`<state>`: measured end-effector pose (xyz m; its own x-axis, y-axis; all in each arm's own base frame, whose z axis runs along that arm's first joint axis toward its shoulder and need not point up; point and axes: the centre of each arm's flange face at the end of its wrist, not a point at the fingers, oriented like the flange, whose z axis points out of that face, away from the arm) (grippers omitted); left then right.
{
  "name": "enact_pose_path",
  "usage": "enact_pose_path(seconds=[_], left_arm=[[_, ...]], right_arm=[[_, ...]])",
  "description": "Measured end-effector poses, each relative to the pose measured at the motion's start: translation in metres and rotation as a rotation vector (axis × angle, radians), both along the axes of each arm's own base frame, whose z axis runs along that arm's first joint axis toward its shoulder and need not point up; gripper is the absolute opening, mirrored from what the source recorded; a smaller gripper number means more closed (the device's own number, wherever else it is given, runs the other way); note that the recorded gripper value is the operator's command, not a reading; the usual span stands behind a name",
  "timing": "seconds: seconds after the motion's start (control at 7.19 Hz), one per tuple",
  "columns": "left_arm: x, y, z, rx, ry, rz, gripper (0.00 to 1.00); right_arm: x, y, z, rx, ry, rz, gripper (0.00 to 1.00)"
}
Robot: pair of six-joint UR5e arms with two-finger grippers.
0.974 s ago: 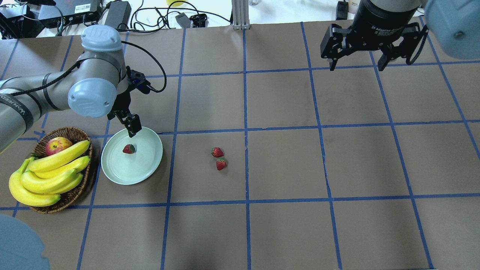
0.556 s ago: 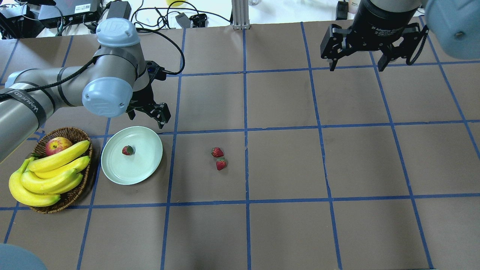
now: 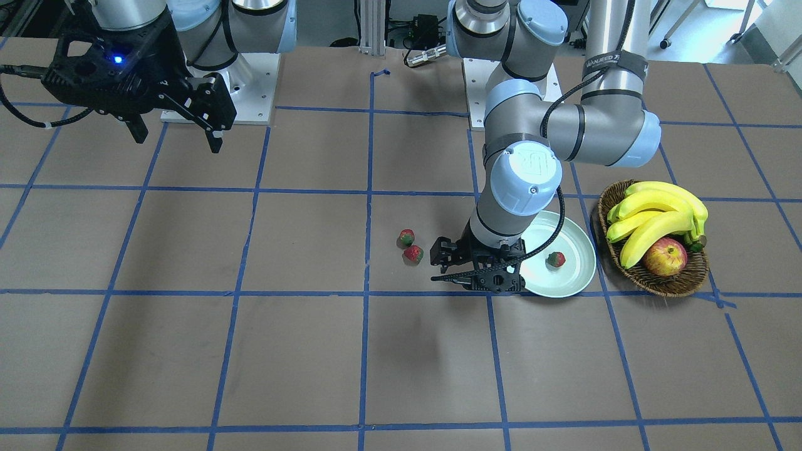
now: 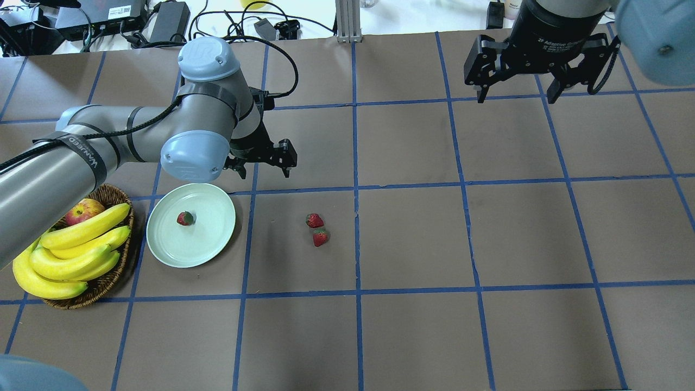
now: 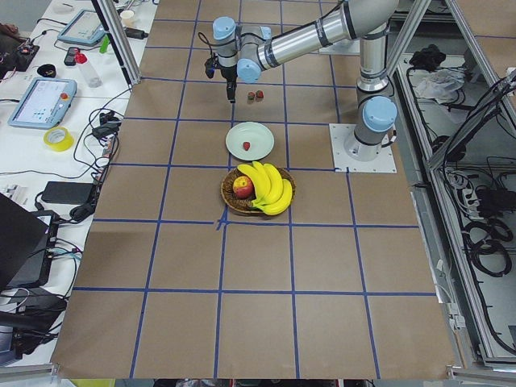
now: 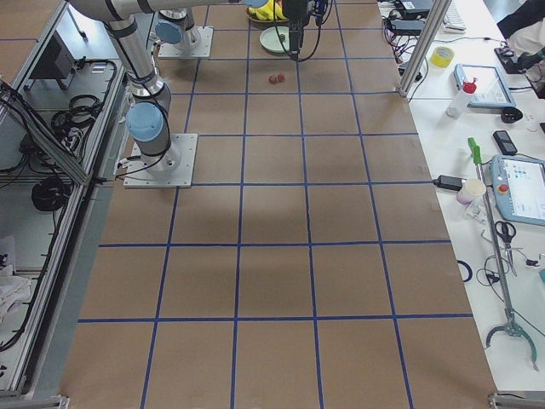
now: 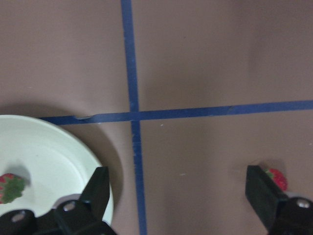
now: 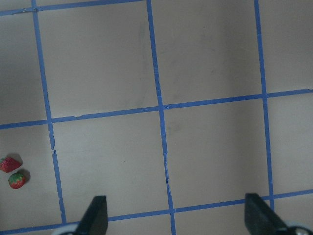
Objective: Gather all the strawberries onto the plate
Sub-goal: 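Move the left gripper to the pair of strawberries and grasp one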
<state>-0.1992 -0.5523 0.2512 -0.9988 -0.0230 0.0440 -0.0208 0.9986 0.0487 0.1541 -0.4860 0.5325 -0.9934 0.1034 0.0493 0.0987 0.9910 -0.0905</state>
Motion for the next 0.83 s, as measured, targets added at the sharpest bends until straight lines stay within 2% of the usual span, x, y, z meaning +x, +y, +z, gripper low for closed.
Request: enact_pose_path(seconds=[0.42, 0.7, 0.83], left_arm=[[-0.053, 0.018, -0.040, 0.016, 0.039, 0.180, 1.00], [-0.063, 0.044, -0.069, 0.080, 0.022, 0.245, 1.00], [-0.063, 0.052, -0.075, 0.094, 0.014, 0.257, 0.93]], right_arm=[[0.000, 0.000, 0.000, 0.000, 0.000, 0.001, 1.00], [0.000, 0.000, 0.000, 0.000, 0.000, 0.001, 1.00], [0.000, 0.000, 0.000, 0.000, 0.000, 0.001, 1.00]])
